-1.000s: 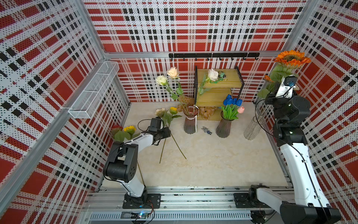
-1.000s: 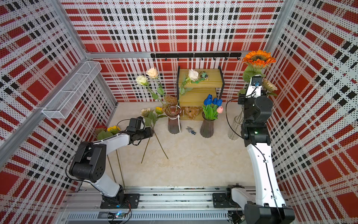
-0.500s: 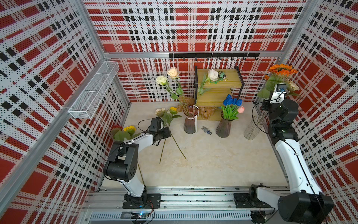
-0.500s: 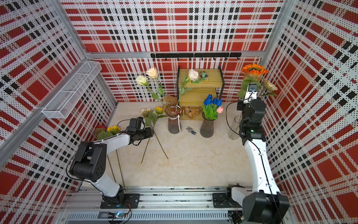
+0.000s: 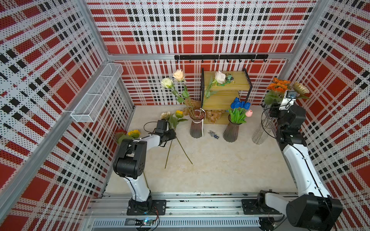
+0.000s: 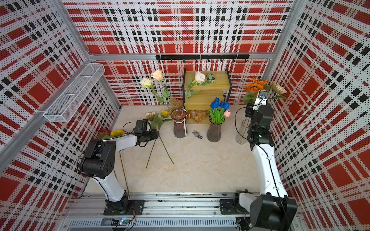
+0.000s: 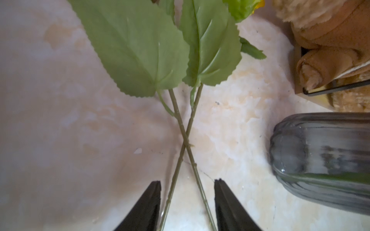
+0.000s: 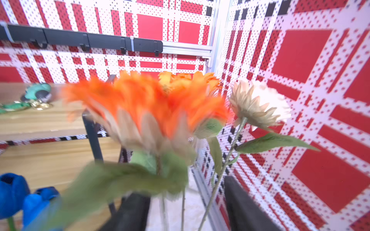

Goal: Arrange the flowers in different vases according to their variety
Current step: Insert the flower into the vase.

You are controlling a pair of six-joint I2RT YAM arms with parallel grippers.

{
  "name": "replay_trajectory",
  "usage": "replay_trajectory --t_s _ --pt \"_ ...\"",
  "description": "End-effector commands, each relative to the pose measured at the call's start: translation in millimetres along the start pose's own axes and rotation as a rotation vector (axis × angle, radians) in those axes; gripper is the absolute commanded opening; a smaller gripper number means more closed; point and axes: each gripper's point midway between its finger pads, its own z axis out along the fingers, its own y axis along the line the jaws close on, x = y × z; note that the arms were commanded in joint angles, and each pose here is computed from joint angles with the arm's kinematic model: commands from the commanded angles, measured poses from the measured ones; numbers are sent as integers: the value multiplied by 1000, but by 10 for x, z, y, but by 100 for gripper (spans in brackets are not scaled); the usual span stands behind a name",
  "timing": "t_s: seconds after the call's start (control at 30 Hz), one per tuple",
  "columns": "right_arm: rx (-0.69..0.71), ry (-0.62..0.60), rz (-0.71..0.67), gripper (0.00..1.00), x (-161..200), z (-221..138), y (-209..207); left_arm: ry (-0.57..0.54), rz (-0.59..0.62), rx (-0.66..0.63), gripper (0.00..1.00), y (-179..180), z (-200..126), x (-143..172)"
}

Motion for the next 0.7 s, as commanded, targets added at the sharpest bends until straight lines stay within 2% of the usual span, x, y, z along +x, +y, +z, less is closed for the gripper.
replay_trajectory --t_s 0.0,0.67 --pt "17 -53 21 76 -220 -133 -74 -51 1 20 47 -49 59 -193" --pt "16 -113 16 81 -641 -398 -147 -89 -44 40 33 77 316 -222"
